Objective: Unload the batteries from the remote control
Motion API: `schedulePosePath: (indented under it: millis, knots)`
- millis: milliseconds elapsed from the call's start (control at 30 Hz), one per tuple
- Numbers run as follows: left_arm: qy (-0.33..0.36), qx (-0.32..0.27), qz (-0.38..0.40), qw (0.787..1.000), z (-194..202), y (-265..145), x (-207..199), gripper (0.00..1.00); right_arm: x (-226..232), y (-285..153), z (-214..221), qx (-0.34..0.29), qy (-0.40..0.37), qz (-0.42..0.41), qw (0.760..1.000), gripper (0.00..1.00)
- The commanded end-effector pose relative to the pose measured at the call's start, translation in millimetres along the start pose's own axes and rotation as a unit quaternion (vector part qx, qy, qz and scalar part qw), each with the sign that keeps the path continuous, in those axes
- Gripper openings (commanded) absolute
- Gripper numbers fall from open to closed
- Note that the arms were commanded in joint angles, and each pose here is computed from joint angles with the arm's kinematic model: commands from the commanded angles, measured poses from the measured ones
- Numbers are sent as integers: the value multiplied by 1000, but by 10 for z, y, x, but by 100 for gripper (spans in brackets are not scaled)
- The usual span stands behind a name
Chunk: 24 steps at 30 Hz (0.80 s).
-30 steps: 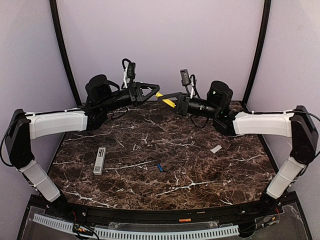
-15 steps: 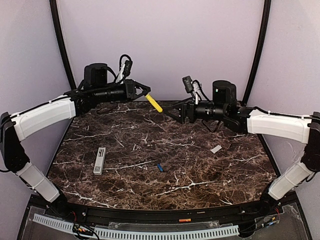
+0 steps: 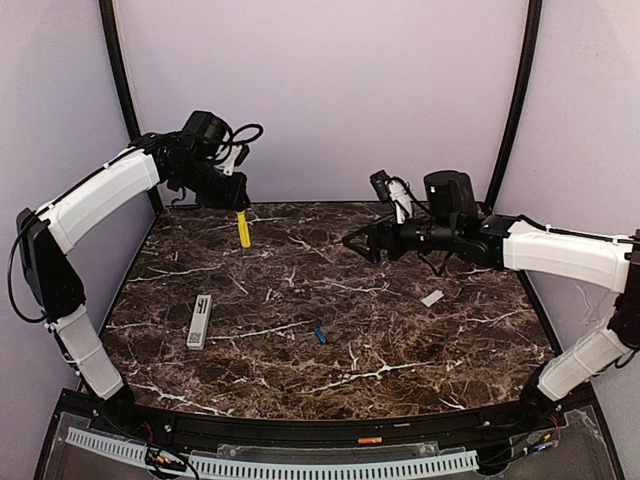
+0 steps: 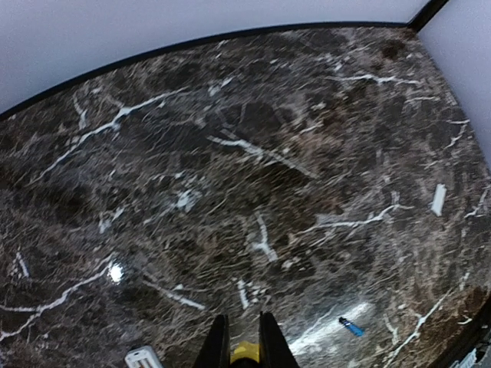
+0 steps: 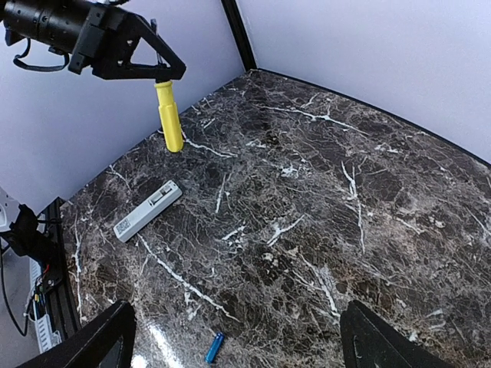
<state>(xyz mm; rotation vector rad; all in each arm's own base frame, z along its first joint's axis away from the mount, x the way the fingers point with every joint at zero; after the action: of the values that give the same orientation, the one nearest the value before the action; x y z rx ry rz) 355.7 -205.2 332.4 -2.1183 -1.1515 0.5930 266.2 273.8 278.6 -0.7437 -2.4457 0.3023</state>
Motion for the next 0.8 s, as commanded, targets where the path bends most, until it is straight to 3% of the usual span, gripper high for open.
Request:
schedulePosePath:
  millis: [0, 100, 367, 767]
  knots:
    - [24, 154, -124, 980, 426, 39, 430, 0, -93, 20, 68, 17, 0, 28, 999, 91]
    - [13, 192, -160, 968, 575, 106, 661, 0, -108, 38, 112, 25, 3, 26, 999, 91]
    - [-43, 284, -156, 945, 1029, 439, 1249, 0, -148, 66, 208, 40, 7, 26, 999, 91]
    - [-79, 346, -127, 926, 1434, 900, 1581, 0, -178, 101, 320, 57, 8, 18, 998, 91]
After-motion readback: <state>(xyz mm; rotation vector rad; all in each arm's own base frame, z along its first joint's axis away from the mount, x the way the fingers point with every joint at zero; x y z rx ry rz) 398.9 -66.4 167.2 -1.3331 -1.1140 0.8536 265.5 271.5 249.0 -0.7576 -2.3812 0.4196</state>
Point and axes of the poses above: each gripper's point midway between its finger pads, its own y axis out along the fingers, its own x axis along the line the jaws close on, z = x × y, the point moved 8 cm from there along -y, back along the fingers, and after that the axes turned 11 degrees about y, right-handed, at the moved point
